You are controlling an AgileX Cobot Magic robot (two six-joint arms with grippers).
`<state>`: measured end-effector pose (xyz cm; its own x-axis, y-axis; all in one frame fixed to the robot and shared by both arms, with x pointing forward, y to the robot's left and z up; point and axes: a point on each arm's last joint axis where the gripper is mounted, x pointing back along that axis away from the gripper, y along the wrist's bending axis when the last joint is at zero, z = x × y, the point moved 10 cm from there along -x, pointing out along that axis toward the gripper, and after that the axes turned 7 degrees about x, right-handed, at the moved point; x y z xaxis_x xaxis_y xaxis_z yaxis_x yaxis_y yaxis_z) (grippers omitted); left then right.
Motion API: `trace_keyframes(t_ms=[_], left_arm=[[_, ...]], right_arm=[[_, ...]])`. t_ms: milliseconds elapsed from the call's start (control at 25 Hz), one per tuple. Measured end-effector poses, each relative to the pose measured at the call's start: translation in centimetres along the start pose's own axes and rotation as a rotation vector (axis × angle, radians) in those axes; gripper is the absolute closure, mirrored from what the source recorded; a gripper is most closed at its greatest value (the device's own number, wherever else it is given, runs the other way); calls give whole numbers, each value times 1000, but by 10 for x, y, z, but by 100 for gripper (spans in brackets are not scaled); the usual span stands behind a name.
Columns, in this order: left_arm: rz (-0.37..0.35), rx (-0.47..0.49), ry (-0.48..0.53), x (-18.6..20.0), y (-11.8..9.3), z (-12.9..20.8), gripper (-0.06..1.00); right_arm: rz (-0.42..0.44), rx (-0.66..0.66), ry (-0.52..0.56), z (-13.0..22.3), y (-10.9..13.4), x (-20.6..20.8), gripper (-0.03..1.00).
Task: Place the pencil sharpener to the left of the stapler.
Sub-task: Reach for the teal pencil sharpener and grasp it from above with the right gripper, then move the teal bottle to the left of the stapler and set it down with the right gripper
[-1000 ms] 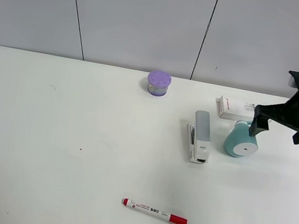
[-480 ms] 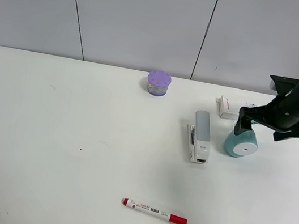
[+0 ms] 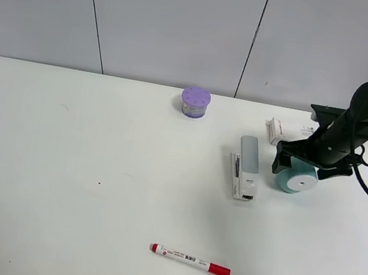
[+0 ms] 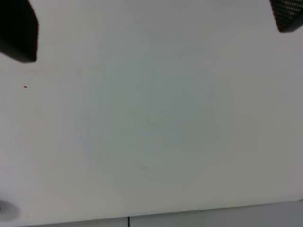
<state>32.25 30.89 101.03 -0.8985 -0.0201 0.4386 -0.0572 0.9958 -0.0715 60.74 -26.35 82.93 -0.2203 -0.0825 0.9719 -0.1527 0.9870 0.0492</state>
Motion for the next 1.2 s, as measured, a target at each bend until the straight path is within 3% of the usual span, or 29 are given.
trace_keyframes(t_ms=[80, 320, 680, 960, 1200], left_arm=[[0, 0, 0, 0, 0, 0, -5], [0, 0, 0, 0, 0, 0, -5], [0, 0, 0, 0, 0, 0, -5], [0, 0, 0, 0, 0, 0, -5], [0, 0, 0, 0, 0, 0, -5]], right_arm=[[1, -1, -2, -1, 0, -3, 2], [3, 0, 11, 1, -1, -11, 31], [-16, -9, 47, 2, 2, -1, 31], [13, 73, 158, 5, 0, 88, 31], [22, 185, 17, -26, 23, 139, 31]])
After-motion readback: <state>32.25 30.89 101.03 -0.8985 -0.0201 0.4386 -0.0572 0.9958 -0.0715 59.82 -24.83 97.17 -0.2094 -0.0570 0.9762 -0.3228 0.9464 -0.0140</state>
